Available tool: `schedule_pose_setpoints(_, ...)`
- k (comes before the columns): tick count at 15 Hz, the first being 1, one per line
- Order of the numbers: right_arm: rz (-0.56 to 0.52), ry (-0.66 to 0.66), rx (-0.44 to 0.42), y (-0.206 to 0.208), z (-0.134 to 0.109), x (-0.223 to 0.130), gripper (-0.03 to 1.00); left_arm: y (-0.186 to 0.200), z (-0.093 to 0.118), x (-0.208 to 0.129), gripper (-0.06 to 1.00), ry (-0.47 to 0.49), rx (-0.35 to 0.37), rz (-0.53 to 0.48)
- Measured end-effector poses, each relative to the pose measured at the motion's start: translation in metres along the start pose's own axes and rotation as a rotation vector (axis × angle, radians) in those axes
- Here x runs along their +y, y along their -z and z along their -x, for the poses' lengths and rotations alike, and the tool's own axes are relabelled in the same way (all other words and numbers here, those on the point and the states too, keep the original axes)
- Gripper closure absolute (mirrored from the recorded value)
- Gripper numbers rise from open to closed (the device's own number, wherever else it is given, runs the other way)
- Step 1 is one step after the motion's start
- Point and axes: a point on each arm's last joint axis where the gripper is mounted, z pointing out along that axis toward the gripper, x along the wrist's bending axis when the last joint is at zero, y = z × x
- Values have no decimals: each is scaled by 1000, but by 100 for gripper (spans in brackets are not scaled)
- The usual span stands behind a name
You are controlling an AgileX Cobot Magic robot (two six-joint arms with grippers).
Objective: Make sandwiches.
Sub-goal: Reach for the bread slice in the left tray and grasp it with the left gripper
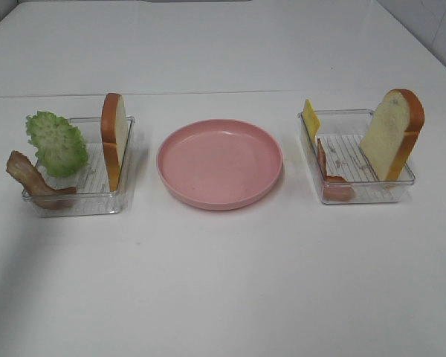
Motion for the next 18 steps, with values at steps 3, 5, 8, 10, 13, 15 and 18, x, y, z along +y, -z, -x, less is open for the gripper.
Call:
schedule_pose_setpoints(3, 0, 0, 0, 0, 0, 0, 21, -60, 24, 26, 7, -53, 28, -193)
schedule_pose_setpoints(5, 0, 0, 0, 0, 0, 0, 21, -87, 48, 37, 7, -76, 88, -217)
schedule_pose_setpoints(8, 0, 0, 0, 0, 0, 0, 21, -113, 74, 46, 7, -69, 124, -203)
schedule_pose_setpoints(10, 0, 0, 0, 0, 0, 0, 21, -151, 87, 41, 7, -71, 129, -253)
schedule_pose_setpoints(13, 0, 0, 0, 0, 0, 0, 21, -182, 81, 33, 7, -66, 153, -319)
schedule_pose_setpoints(15, 0, 0, 0, 0, 0, 0, 21, -205, 76, 26, 8, -60, 170, -367)
schedule_pose_setpoints(18, 0, 0, 0, 0, 0, 0, 21, -231, 70, 17, 16, -54, 183, -412)
